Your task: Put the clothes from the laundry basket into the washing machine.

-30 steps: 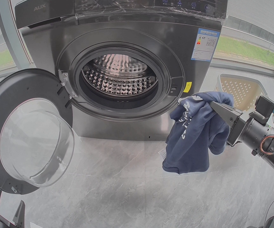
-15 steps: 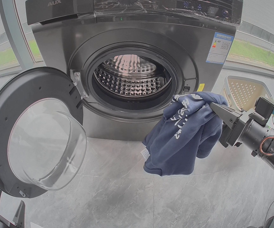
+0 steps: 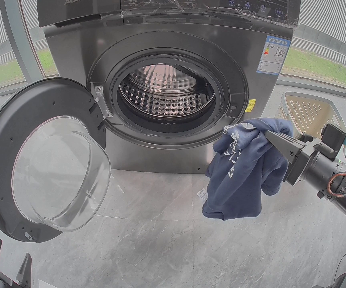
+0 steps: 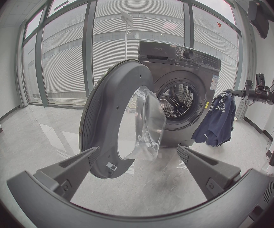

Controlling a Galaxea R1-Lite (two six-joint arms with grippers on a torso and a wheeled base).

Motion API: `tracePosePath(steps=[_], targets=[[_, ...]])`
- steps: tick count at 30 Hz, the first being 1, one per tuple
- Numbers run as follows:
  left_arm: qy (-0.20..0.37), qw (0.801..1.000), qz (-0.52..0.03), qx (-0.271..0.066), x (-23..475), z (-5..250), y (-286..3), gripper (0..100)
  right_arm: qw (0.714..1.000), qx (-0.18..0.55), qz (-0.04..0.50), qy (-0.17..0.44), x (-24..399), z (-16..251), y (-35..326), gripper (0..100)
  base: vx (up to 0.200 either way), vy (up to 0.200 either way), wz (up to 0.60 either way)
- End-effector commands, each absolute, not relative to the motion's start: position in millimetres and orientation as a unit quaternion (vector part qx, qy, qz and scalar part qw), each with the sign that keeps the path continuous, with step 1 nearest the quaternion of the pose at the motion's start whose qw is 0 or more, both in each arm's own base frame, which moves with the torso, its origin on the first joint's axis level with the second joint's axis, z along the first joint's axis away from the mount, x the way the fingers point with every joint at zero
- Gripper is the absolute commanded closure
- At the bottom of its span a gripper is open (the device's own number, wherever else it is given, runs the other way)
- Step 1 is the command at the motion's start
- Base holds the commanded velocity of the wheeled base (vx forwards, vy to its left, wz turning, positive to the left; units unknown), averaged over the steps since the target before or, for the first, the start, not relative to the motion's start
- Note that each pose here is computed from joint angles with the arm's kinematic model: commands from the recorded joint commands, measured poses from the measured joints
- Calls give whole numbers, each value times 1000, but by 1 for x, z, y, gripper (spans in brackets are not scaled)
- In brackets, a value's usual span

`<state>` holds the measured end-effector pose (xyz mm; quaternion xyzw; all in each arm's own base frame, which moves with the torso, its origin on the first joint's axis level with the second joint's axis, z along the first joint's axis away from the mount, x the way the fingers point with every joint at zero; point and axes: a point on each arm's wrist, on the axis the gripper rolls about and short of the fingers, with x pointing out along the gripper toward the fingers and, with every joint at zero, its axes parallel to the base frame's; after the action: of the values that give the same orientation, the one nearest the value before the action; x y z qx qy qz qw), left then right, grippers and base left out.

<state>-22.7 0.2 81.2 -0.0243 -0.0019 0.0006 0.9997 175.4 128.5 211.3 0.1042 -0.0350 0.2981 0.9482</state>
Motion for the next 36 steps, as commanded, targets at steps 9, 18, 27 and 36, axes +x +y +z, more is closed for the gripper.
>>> tracePosePath(steps=[9, 18, 27, 36], targets=[[-3, 1000, 1, -25, -23, 76, 0, 0, 948, 104, 298, -32, 177, 210, 130, 100, 0, 0, 0], [-2, 1000, 1, -25, -23, 76, 0, 0, 948, 103, 298, -31, 177, 209, 129, 100, 156, 0, 0], [-3, 1000, 1, -24, -23, 76, 0, 0, 947, 106, 302, -23, 176, 206, 132, 100, 0, 0, 0], [-3, 1000, 1, -11, -23, 76, 0, 0, 931, 108, 347, -7, 178, 199, 167, 100, 0, 0, 0]])
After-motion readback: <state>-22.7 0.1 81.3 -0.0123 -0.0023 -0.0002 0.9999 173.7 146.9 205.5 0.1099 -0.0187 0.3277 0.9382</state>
